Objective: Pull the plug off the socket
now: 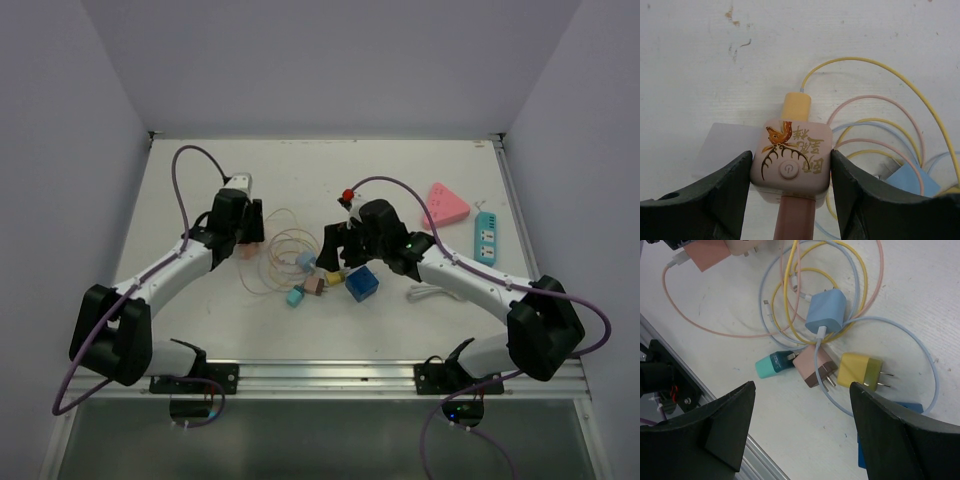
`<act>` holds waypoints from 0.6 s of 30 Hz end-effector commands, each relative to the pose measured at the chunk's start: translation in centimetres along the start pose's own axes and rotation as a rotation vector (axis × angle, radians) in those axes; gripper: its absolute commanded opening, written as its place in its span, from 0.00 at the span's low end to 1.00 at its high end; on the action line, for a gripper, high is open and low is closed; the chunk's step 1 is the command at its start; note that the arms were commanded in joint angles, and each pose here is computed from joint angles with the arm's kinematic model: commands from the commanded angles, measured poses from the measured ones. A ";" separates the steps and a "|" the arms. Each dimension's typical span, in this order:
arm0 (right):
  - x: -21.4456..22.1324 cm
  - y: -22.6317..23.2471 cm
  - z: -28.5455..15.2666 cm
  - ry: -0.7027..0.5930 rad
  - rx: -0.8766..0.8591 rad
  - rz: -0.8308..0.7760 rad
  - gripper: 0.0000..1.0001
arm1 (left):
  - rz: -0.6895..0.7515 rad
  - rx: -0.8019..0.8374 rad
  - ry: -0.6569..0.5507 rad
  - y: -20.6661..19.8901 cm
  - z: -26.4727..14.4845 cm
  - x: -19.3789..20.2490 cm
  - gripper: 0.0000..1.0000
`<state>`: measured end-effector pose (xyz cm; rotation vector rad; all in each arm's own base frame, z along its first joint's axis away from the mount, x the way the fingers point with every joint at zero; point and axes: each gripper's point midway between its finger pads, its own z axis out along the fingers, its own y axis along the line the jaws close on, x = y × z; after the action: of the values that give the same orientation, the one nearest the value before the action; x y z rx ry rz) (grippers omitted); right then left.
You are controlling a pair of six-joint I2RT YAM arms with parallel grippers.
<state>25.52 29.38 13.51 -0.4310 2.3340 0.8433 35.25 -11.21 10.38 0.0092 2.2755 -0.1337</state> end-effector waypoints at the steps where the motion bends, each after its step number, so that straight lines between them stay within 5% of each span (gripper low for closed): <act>1: -1.5 1.2 -0.5 -0.062 -0.050 -0.003 0.80 | -0.123 -0.110 -0.152 1.7 -1.8 -3.6 0.00; 12: -0.7 0.8 -0.3 -0.050 -0.040 -0.003 0.80 | -0.322 -0.297 -0.135 4.1 -1.5 -0.4 0.06; 18: -0.2 0.4 -0.4 -0.046 -0.031 -0.002 0.80 | -0.312 -0.308 -0.097 1.8 -1.7 0.1 0.37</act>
<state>25.04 29.19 12.38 -0.4316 2.3470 0.8503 32.47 -8.45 8.76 -0.4053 2.2556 0.0619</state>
